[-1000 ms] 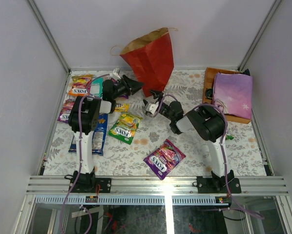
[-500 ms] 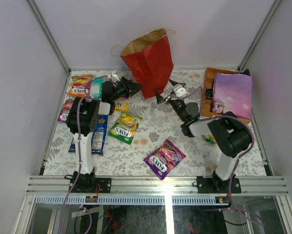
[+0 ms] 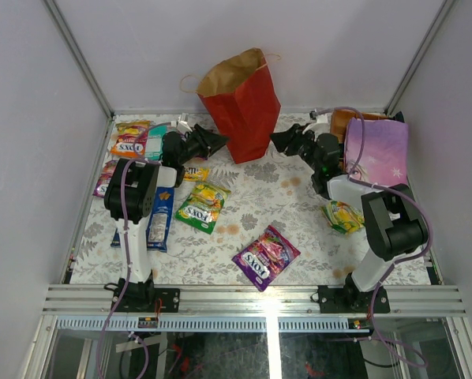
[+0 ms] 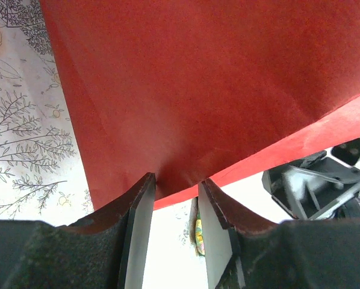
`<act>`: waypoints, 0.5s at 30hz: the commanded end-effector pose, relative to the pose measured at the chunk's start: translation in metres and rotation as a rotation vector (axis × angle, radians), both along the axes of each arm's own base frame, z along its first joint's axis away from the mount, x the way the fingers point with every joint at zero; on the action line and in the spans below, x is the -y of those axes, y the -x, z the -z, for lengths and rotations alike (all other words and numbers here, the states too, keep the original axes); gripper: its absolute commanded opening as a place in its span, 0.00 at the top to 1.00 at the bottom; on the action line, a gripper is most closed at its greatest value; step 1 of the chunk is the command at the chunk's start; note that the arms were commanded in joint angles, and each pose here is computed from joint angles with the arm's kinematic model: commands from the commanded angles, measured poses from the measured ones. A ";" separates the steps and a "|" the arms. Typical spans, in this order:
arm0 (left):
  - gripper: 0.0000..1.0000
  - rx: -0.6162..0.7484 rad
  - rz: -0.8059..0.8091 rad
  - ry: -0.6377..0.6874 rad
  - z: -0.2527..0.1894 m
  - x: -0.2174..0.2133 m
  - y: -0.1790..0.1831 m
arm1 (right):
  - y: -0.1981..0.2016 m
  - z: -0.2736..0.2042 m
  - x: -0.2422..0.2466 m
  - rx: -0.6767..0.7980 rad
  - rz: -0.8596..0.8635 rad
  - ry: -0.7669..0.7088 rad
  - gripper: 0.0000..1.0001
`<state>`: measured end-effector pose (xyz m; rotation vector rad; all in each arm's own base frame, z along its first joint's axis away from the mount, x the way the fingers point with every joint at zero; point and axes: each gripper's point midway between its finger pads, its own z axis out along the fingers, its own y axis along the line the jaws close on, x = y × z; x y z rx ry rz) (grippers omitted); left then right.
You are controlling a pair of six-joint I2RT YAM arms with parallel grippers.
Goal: Take the snacks out of the paper bag
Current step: Adjust the paper bag at the center of the board.
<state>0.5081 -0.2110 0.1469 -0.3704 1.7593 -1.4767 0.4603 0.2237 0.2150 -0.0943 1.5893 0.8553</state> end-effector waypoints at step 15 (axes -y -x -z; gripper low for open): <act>0.66 0.089 -0.015 0.020 -0.026 -0.002 0.000 | -0.016 0.058 0.026 -0.401 0.053 -0.089 1.00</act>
